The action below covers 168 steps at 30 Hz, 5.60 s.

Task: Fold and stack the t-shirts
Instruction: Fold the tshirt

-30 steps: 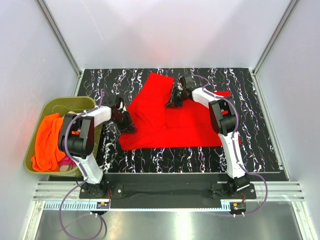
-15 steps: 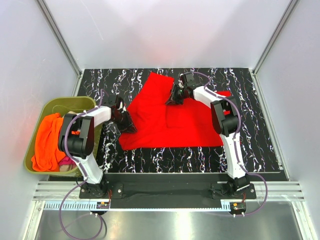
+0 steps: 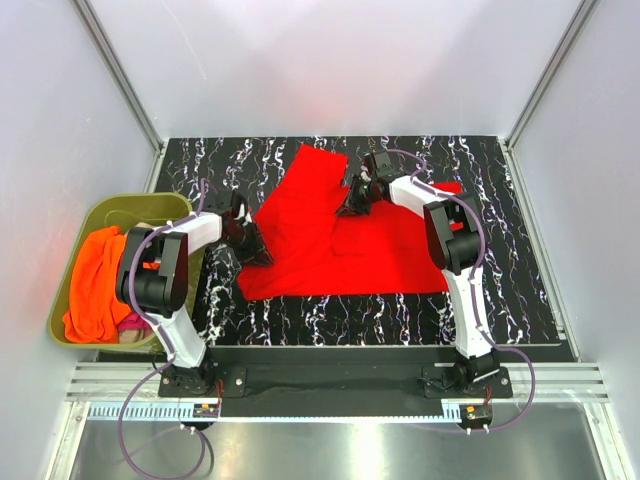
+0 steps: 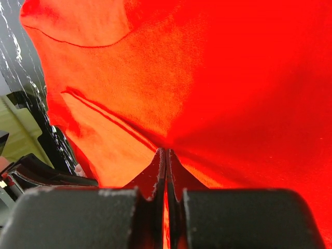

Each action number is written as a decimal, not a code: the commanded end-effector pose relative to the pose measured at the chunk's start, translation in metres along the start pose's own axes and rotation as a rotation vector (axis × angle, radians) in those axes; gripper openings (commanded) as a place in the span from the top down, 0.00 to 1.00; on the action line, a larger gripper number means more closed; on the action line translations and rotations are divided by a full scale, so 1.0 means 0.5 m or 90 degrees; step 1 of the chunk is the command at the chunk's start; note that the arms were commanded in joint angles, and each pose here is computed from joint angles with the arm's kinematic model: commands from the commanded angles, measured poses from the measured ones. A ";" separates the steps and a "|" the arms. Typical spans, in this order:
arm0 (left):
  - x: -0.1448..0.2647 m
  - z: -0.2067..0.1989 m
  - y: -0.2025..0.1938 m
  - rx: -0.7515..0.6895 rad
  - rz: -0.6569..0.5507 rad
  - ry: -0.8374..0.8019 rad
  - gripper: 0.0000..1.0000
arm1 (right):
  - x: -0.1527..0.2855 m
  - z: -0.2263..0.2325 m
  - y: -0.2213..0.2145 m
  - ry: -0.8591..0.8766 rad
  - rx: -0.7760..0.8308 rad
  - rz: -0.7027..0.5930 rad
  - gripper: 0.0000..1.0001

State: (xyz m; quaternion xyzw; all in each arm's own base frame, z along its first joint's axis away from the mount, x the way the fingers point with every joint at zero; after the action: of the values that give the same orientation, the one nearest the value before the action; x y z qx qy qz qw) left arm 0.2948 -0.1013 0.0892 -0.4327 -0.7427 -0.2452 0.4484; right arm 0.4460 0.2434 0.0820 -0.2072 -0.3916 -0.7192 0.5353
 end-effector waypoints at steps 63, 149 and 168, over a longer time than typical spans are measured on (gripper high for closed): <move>-0.094 -0.201 0.234 -0.053 -0.191 -0.142 0.83 | 0.005 0.013 0.006 0.080 0.005 0.046 0.56; 0.027 -0.234 0.317 -0.189 -0.320 -0.070 0.55 | 0.334 -0.247 0.189 -0.341 -0.144 -0.148 0.30; -0.022 -0.285 0.362 0.023 -0.325 -0.210 0.54 | 0.355 -0.386 0.301 -0.498 -0.179 -0.259 0.40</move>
State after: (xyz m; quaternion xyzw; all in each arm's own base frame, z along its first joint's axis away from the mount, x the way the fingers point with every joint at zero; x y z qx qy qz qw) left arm 0.5025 -0.1165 0.1200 -0.2500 -0.8732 -0.2775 0.3130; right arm 0.5455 -0.0255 0.1444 -0.4384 -0.4901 -0.7307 0.1836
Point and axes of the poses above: each gripper's point midway between its finger pads, its own x axis back along the fingers, its own z axis along the line the jaws close on, y = z × x, the point moved 8 cm from there along x, back along the fingers, and after that the axes turned 11 degrees about x, right-handed, at the moved point
